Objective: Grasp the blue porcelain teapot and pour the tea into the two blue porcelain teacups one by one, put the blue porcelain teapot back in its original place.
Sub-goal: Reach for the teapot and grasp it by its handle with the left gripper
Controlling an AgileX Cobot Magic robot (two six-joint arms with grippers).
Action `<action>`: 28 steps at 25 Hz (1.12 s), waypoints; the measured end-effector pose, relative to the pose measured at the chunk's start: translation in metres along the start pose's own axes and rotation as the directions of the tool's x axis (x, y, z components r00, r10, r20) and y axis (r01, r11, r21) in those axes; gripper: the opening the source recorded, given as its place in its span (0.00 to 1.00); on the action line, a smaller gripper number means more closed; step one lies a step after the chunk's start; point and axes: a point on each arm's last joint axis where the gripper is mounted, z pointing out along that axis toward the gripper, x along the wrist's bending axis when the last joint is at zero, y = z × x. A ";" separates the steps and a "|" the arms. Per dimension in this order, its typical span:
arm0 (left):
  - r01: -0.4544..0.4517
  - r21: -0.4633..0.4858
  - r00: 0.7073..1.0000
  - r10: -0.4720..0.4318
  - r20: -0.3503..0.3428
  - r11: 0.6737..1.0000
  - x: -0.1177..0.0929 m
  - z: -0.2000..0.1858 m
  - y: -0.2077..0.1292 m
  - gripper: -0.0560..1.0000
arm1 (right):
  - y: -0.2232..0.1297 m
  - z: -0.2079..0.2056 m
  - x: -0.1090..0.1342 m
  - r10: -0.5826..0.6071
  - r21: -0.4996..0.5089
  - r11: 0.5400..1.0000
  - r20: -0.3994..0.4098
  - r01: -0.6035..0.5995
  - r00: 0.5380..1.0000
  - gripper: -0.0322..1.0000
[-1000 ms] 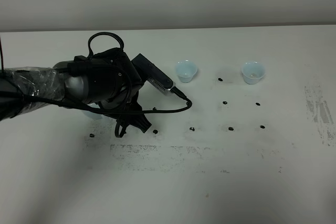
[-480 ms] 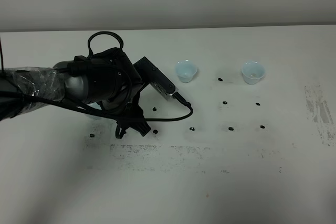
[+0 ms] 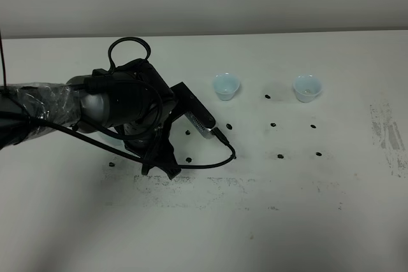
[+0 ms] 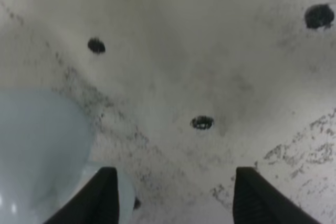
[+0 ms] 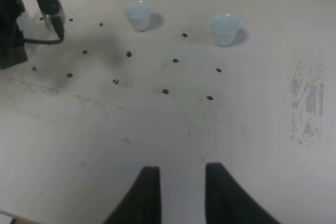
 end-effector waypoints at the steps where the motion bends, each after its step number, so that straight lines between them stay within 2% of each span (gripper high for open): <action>1: 0.018 0.009 1.000 -0.018 -0.002 1.000 0.000 0.000 -0.001 0.53 | 0.000 0.000 0.000 0.000 0.000 1.000 0.000 0.000 1.000 0.26; 11: 0.136 0.089 0.990 -0.133 -0.040 0.987 0.003 -0.001 -0.008 0.53 | 0.000 0.000 0.000 0.000 0.000 1.000 0.000 0.000 1.000 0.26; 18: 0.227 0.137 0.969 -0.211 -0.127 0.964 0.009 -0.002 -0.014 0.53 | 0.000 0.000 0.000 0.000 0.000 1.000 0.000 0.000 1.000 0.26; 23: 0.261 0.186 0.956 -0.227 -0.185 0.947 0.012 -0.003 -0.020 0.53 | 0.000 0.000 0.000 0.000 0.000 1.000 0.000 0.000 1.000 0.26; 28: 0.269 0.199 0.954 -0.232 -0.188 0.942 0.012 -0.004 -0.022 0.53 | 0.000 0.000 0.000 0.000 0.000 1.000 0.000 0.000 1.000 0.26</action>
